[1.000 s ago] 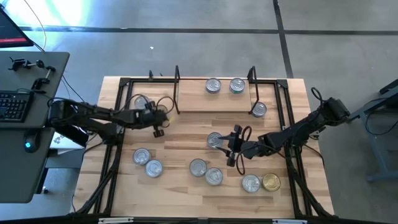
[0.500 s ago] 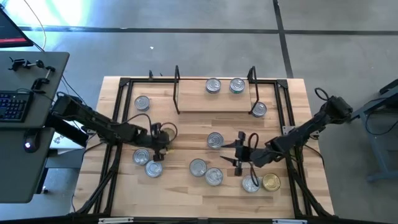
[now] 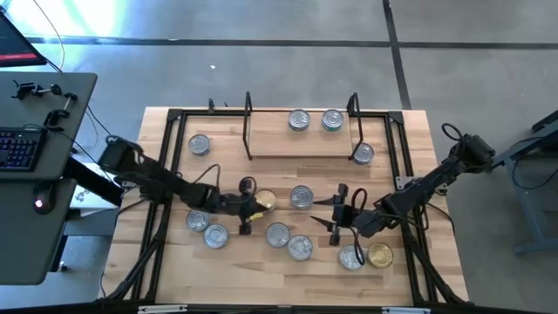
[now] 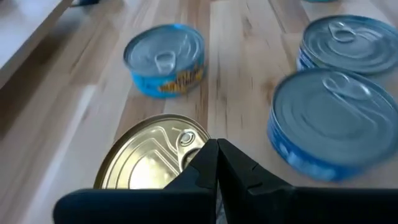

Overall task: Stack canned seafood by type on shelf
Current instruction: Put the green tuna can on the shelf

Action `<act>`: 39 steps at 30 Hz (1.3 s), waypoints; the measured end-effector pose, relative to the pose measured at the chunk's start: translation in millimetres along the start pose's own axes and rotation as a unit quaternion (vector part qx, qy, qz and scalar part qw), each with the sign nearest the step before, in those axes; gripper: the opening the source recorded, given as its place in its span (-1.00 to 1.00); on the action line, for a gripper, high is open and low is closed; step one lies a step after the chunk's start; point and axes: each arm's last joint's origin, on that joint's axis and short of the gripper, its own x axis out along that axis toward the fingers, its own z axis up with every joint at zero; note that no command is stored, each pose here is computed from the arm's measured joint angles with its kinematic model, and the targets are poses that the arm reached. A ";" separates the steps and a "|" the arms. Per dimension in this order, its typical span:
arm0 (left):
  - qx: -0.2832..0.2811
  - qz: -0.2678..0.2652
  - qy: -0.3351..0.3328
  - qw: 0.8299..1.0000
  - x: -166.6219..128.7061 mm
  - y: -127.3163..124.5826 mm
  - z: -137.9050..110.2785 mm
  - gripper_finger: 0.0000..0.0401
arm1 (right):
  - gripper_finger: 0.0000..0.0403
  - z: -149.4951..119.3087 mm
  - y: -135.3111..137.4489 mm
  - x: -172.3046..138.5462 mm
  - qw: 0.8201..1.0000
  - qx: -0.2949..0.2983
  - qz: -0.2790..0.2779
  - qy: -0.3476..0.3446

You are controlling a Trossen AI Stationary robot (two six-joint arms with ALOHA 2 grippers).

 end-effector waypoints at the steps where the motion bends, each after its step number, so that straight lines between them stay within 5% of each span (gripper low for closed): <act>1: 0.003 -0.002 0.001 1.000 5.1 -0.8 2.6 -0.99 | -0.04 0.0 0.0 0.0 1.000 0.000 0.000 0.000; 9: 0.048 -0.020 0.029 0.998 42.8 -7.9 13.3 -1.00 | -0.04 0.0 0.0 0.0 1.000 0.002 0.000 0.000; 18: 0.067 -0.022 0.039 0.997 48.2 -8.3 37.7 -1.00 | -0.04 -2.6 -10.4 12.2 0.999 0.039 0.013 0.021; 22: 0.071 -0.019 0.023 0.997 45.9 -5.8 48.0 -1.00 | -0.04 -13.9 -12.0 29.5 0.995 -0.024 0.082 0.056; 30: 0.074 -0.016 0.047 0.996 33.3 1.5 54.2 -1.00 | -0.04 -37.8 -18.7 63.0 0.968 -0.204 0.123 0.077; 35: 0.075 -0.055 0.084 0.992 27.9 3.2 50.1 -0.88 | -0.04 -30.6 -24.3 76.8 0.967 -0.194 0.148 0.074; 39: 0.136 -0.081 0.102 0.982 33.5 1.7 41.2 -0.65 | -0.04 -26.0 -26.4 80.0 0.974 -0.159 0.141 0.074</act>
